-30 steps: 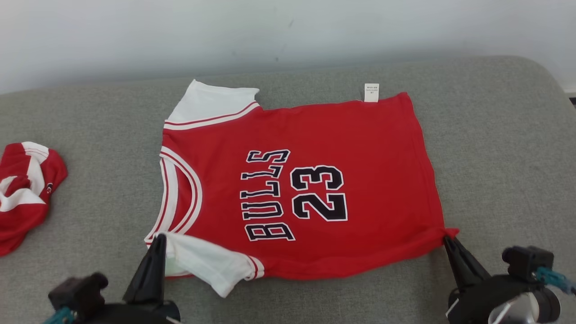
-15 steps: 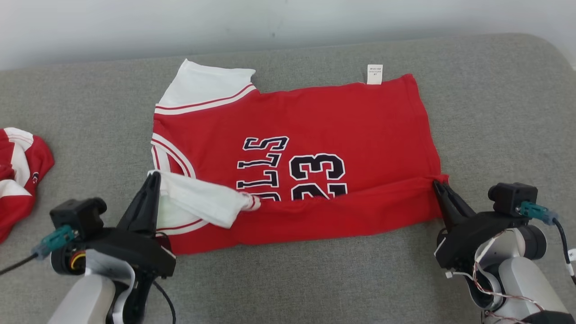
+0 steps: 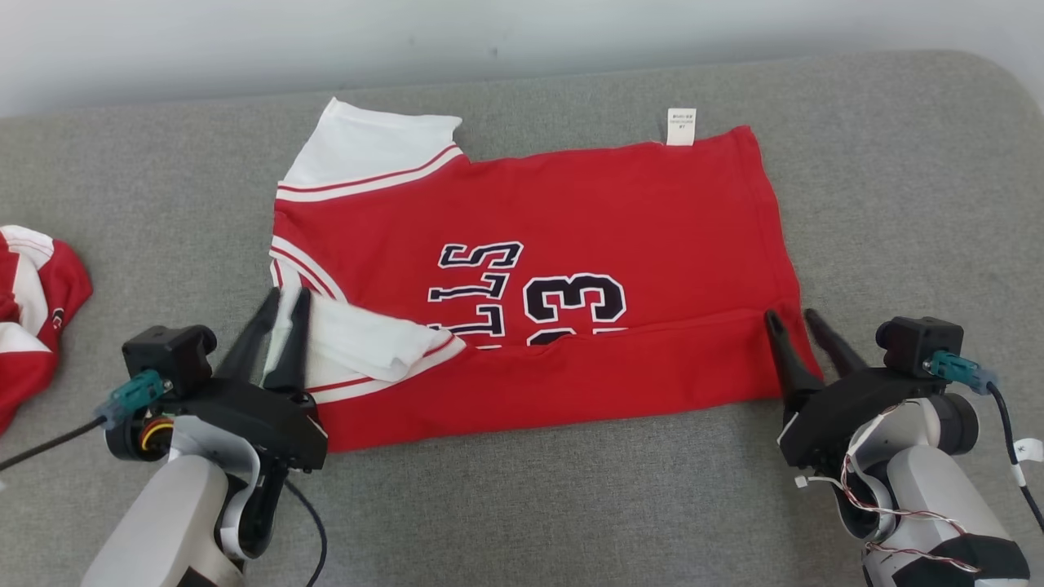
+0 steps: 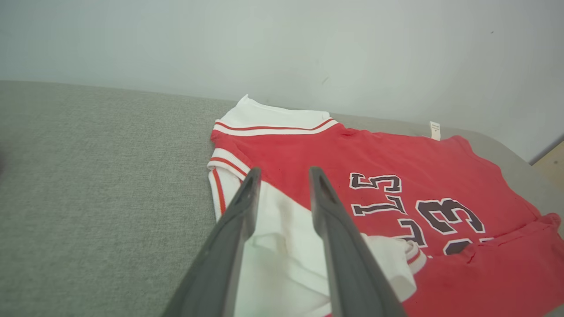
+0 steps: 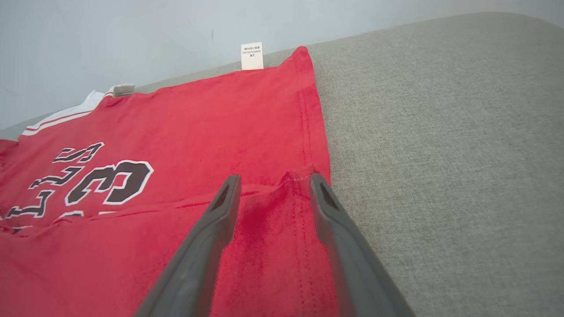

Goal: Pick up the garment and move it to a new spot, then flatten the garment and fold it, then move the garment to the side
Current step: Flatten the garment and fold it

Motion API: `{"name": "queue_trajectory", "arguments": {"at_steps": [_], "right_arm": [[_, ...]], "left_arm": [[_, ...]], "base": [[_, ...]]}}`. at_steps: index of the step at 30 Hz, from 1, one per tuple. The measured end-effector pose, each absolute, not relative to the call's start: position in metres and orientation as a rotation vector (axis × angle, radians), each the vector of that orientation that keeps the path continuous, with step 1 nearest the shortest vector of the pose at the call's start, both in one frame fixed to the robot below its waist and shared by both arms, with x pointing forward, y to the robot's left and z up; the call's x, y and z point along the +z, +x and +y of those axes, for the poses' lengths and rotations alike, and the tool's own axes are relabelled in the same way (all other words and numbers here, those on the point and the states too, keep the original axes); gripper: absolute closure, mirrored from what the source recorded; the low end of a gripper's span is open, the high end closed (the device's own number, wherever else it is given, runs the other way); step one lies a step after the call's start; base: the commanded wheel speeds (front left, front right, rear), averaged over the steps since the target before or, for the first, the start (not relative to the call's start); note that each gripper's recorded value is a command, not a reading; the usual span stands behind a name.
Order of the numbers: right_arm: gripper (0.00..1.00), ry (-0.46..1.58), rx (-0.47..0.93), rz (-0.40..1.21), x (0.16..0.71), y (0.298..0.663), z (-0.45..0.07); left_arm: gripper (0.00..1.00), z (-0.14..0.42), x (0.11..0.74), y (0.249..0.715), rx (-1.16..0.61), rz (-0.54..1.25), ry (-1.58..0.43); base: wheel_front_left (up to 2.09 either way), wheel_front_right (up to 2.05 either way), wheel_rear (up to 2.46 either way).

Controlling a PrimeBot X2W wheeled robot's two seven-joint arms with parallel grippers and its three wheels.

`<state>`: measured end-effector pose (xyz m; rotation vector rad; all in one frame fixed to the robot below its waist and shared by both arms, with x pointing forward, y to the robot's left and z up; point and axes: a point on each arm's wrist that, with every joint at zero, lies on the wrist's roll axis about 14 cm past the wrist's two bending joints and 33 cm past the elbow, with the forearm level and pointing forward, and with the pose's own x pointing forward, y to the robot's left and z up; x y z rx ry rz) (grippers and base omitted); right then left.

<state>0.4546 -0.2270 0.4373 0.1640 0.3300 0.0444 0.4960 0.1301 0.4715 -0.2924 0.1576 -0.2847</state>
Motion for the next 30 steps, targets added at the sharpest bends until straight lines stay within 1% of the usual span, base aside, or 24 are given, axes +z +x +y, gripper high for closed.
{"name": "queue_trajectory", "arguments": {"at_steps": [6, 11, 16, 20, 30], "right_arm": [[0.00, 0.135, 0.046, 0.302, 0.441, 0.443, -0.232], [0.00, 0.132, 0.034, 0.300, 0.438, 0.430, -0.238], [0.00, 0.133, 0.012, 0.313, 0.430, 0.422, -0.245], [0.00, 0.121, 0.009, 0.324, 0.424, 0.421, -0.245], [0.00, 0.100, 0.015, 0.373, 0.405, 0.431, -0.238]], "left_arm": [[0.00, 0.136, 0.479, 0.487, -0.247, 0.107, -0.319], [0.00, 0.145, 0.475, 0.468, -0.207, 0.100, -0.328], [0.00, 0.155, 0.454, 0.445, -0.175, 0.151, -0.297], [0.00, 0.156, 0.431, 0.429, -0.168, 0.225, -0.281], [0.00, 0.160, 0.398, 0.425, -0.155, 0.337, -0.216]], "base": [[0.00, 0.00, 0.00], [0.00, 0.00, 0.00], [0.00, 0.00, 0.00], [0.00, 0.00, 0.00], [0.00, 0.00, 0.00]]}}
